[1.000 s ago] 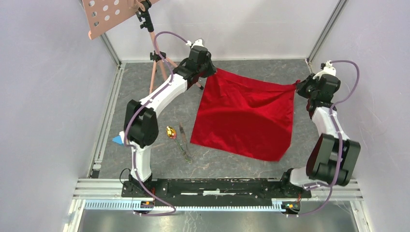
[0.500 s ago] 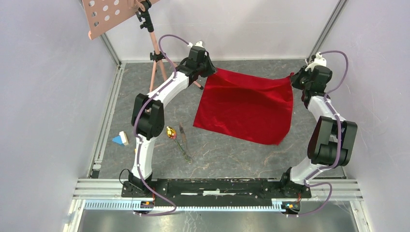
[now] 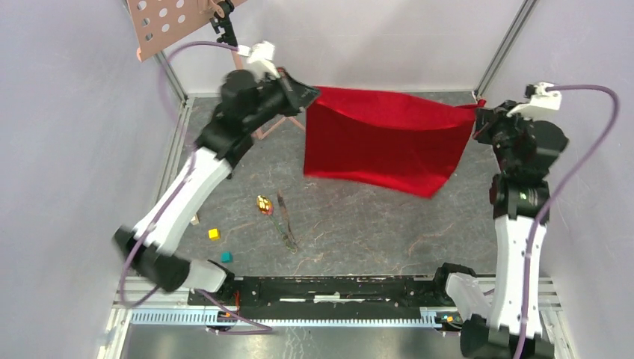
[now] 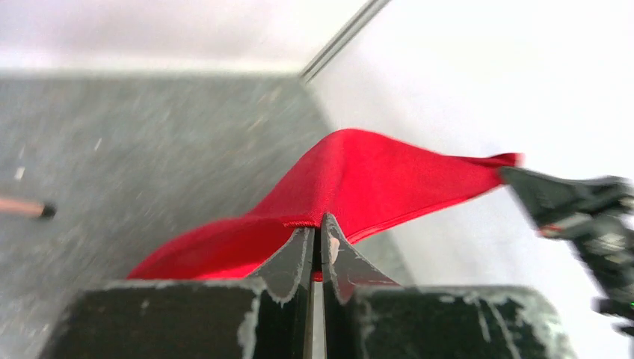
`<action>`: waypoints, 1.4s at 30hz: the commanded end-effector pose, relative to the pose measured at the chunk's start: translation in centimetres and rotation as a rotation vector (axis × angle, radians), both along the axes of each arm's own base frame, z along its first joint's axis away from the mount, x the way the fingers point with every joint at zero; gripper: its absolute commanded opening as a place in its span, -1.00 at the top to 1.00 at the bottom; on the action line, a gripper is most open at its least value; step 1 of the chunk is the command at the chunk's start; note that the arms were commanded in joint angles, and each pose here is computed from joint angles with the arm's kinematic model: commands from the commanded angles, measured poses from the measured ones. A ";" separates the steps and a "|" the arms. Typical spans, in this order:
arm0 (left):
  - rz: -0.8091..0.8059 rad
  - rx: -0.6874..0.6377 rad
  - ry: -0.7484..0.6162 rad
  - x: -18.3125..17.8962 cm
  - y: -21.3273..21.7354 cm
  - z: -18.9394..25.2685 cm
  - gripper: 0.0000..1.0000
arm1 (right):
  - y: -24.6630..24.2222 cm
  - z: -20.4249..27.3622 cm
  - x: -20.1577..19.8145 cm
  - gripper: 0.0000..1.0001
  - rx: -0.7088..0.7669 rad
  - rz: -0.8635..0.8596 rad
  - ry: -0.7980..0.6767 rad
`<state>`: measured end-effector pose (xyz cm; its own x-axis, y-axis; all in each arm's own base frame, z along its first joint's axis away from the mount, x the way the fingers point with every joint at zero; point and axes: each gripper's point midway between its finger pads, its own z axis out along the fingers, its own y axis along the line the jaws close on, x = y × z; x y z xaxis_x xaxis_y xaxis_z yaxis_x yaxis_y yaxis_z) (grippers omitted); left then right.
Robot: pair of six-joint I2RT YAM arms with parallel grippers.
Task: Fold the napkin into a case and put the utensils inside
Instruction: Pick up the flattened napkin from the center of the board.
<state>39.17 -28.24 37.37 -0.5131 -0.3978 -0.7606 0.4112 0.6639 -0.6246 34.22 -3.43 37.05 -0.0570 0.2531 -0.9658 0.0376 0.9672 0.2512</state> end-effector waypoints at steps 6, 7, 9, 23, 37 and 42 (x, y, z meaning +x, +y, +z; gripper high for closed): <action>-0.056 -0.225 -0.507 -15.9 7.6 17.8 0.95 | 2.5 12.1 -12.9 0.99 -0.054 -0.037 -0.287; -0.057 -0.245 -0.519 -16.7 8.0 18.4 0.95 | 2.9 13.0 -14.1 0.99 -0.050 -0.030 -0.331; -0.066 -0.275 -0.542 -18.0 8.5 19.4 0.95 | 3.7 14.1 -15.5 0.99 -0.039 -0.010 -0.388; 0.057 -0.141 -0.355 -6.0 4.2 12.1 0.95 | 0.6 3.9 -6.5 0.99 0.036 -0.073 -0.234; 0.151 0.163 -0.121 14.3 -3.8 -7.3 0.95 | -4.6 -11.8 10.7 0.99 0.035 -0.137 0.074; 0.129 0.208 -0.077 17.8 -5.1 -12.0 0.95 | -5.2 -14.5 15.0 0.99 0.026 -0.114 0.137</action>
<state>54.24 -33.63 23.99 -0.4870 -0.3212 -0.8122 0.3161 0.8021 -0.5067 45.20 -8.12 17.80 -0.2825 0.3572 -0.8903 0.2508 0.9233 0.2909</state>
